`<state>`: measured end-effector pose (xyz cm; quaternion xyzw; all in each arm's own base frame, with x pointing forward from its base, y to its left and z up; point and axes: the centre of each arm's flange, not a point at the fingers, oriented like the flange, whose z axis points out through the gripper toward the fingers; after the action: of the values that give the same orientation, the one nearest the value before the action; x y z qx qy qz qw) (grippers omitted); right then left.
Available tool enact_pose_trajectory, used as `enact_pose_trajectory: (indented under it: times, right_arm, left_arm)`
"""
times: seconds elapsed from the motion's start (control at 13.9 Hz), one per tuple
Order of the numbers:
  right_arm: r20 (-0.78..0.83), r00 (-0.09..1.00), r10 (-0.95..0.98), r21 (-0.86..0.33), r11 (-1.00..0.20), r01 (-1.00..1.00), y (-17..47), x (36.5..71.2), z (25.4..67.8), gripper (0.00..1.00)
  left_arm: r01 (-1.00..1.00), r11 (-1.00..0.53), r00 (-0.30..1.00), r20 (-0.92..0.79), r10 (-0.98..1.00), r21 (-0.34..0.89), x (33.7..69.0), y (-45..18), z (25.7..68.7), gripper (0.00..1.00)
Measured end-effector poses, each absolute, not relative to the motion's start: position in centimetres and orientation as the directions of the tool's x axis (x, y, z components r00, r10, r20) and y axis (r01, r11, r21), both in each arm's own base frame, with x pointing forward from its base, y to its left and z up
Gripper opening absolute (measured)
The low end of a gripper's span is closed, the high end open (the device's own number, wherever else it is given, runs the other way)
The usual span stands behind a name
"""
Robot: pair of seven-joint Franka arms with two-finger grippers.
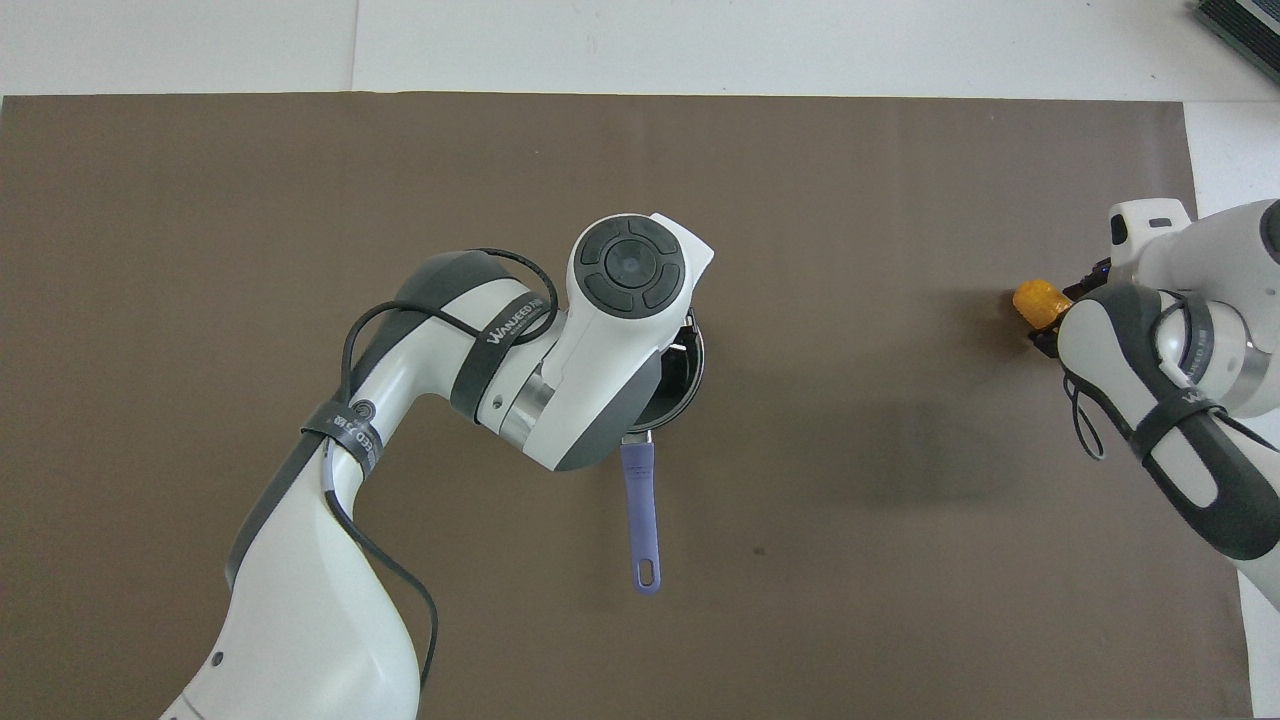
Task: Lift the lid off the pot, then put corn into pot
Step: 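Grasp the lid knob with the left gripper while the right gripper reaches the corn, then lift the lid off with the left gripper while the right gripper lifts the corn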
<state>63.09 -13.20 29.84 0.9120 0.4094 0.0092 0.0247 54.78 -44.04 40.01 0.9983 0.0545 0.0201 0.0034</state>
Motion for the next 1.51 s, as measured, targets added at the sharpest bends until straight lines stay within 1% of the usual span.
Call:
enact_pose_trajectory:
  times: [0.07,0.14,0.22,0.29,0.36,0.57,0.72,0.86,1.0,1.15,1.36,1.51]
  right_arm:
    - [-0.003,0.665,0.747,0.052,-0.664,0.746,-13.2,63.1,29.8,0.72]
    - [-0.003,0.67,0.743,0.052,-0.669,0.742,-13.2,63.1,29.8,0.65]
    - [-0.001,0.683,0.731,0.051,-0.682,0.73,-13.2,63.1,29.8,0.54]
    - [0.001,0.702,0.712,0.051,-0.701,0.711,-13.2,63.1,29.9,0.4]
    - [0.002,0.721,0.693,0.052,-0.72,0.692,-13.2,63.1,29.9,0.38]
    - [0.019,0.79,0.612,0.06,-0.79,0.611,-13.0,63.6,31.3,0.38]
    - [0.034,0.85,0.526,0.057,-0.85,0.523,-11.7,64.0,34.4,0.38]
    - [0.047,0.901,0.431,0.047,-0.902,0.429,-9.3,63.8,38.5,0.38]
    - [0.052,0.939,0.341,0.033,-0.94,0.339,-6.6,62.9,42.3,0.38]
    - [0.051,0.963,0.265,0.021,-0.964,0.265,-3.9,62.0,44.9,0.38]
    - [0.03,0.986,0.162,0.004,-0.987,0.162,1.2,61.0,47.5,0.38]
    - [0.033,0.995,0.099,0.0,-0.995,0.099,5.6,60.8,48.4,0.38]
  left_arm:
    - [0.109,-0.994,0.993,0.04,0.109,0.008,54.8,-44.0,40.1,0.44]
    - [0.11,-0.994,0.993,0.036,0.11,0.005,54.8,-43.9,40.2,0.44]
    - [0.111,-0.994,0.993,0.029,0.111,-0.003,54.7,-43.8,40.3,0.44]
    - [0.112,-0.994,0.993,0.026,0.112,-0.008,54.7,-43.7,40.6,0.44]
    - [0.114,-0.993,0.993,0.03,0.114,-0.005,54.7,-43.6,41.2,0.44]
    - [0.13,-0.991,0.989,0.063,0.131,0.017,55.0,-42.3,44.6,0.44]
    - [0.152,-0.988,0.985,0.077,0.153,0.024,55.7,-40.6,46.1,0.44]
    - [0.149,-0.989,0.985,0.079,0.15,0.019,57.2,-37.9,46.6,0.44]
    - [0.138,-0.99,0.988,0.068,0.138,0.005,58.9,-33.8,46.5,0.44]
    - [0.121,-0.993,0.991,0.051,0.12,-0.011,60.0,-30.0,45.8,0.44]
    - [0.083,-0.996,0.995,0.05,0.082,-0.015,61.3,-25.0,44.2,0.44]
    - [0.036,-0.999,0.998,0.057,0.035,-0.013,61.3,-21.5,42.4,0.44]
